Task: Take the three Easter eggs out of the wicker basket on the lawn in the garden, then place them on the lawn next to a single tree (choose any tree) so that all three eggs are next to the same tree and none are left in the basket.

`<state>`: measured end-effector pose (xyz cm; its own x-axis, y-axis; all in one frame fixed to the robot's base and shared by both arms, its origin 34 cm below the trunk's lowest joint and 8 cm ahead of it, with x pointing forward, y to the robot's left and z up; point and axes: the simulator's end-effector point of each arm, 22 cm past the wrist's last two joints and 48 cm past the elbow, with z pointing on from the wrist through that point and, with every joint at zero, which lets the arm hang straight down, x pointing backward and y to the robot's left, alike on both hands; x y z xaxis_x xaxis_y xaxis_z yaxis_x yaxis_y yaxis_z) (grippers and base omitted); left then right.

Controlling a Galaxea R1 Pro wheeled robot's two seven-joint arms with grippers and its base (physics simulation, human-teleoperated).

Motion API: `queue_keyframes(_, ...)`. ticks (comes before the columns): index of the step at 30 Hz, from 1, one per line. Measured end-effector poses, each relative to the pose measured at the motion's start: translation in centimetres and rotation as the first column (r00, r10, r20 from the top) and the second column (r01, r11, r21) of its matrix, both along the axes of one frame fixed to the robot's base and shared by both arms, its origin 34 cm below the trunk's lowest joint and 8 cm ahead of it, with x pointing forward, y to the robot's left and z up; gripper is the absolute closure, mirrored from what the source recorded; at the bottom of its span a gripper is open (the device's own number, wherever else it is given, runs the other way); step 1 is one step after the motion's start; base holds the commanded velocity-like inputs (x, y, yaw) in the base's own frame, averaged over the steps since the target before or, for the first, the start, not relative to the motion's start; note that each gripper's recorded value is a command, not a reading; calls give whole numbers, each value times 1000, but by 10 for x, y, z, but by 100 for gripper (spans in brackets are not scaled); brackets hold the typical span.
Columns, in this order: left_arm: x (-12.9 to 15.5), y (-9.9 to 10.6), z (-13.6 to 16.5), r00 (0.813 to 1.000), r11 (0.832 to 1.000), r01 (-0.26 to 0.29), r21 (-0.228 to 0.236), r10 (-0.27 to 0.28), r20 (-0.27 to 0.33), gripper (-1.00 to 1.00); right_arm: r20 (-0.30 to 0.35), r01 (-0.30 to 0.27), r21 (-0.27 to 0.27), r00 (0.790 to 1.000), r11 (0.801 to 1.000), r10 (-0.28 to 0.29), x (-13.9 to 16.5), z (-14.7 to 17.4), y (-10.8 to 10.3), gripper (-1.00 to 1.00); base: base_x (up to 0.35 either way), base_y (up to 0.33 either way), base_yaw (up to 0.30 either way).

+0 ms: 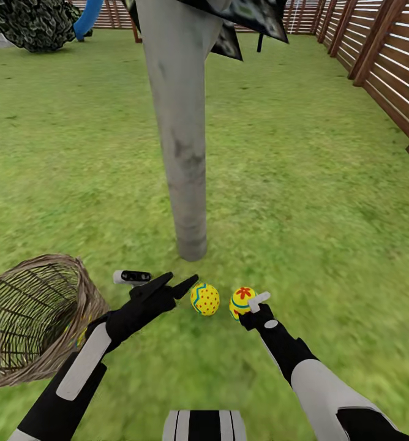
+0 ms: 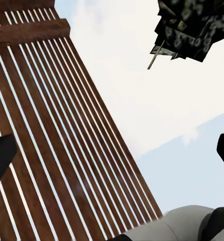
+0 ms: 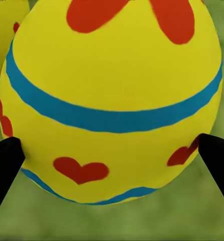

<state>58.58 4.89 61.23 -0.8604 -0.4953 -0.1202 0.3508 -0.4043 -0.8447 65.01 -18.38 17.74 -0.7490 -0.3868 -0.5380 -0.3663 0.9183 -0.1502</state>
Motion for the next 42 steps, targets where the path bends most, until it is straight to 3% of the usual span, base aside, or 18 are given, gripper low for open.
queue_keyframes(13, 1, -3, -3, 1000, 1000, -1, 0, 1, -13, -100, -12, 4, 1, 1000, 1000, -4, -3, -1, 6, 100, 148, 0, 0)
queue_keyframes(17, 1, -5, -3, 1000, 1000, -1, -3, 1, -12, -100, -76, 9, -5, 997, 1000, -9, -8, -3, 20, 100, 2, 0, 0)
queue_keyframes(21, 1, -6, -3, 1000, 1000, -1, -1, 1, -12, -100, -67, 22, -24, 997, 999, -24, 22, 12, 27, 100, 0, 0, 0)
queue_keyframes(27, 0, -7, -4, 1000, 1000, 0, 2, 0, -14, -100, -61, 29, -45, 998, 999, -32, 33, 16, 27, 100, 0, 0, 0)
queue_keyframes(42, 5, -7, -31, 998, 1000, 0, 2, 0, -65, -100, -112, 22, -34, 993, 999, -26, 14, -16, 33, 100, 0, 0, 0)
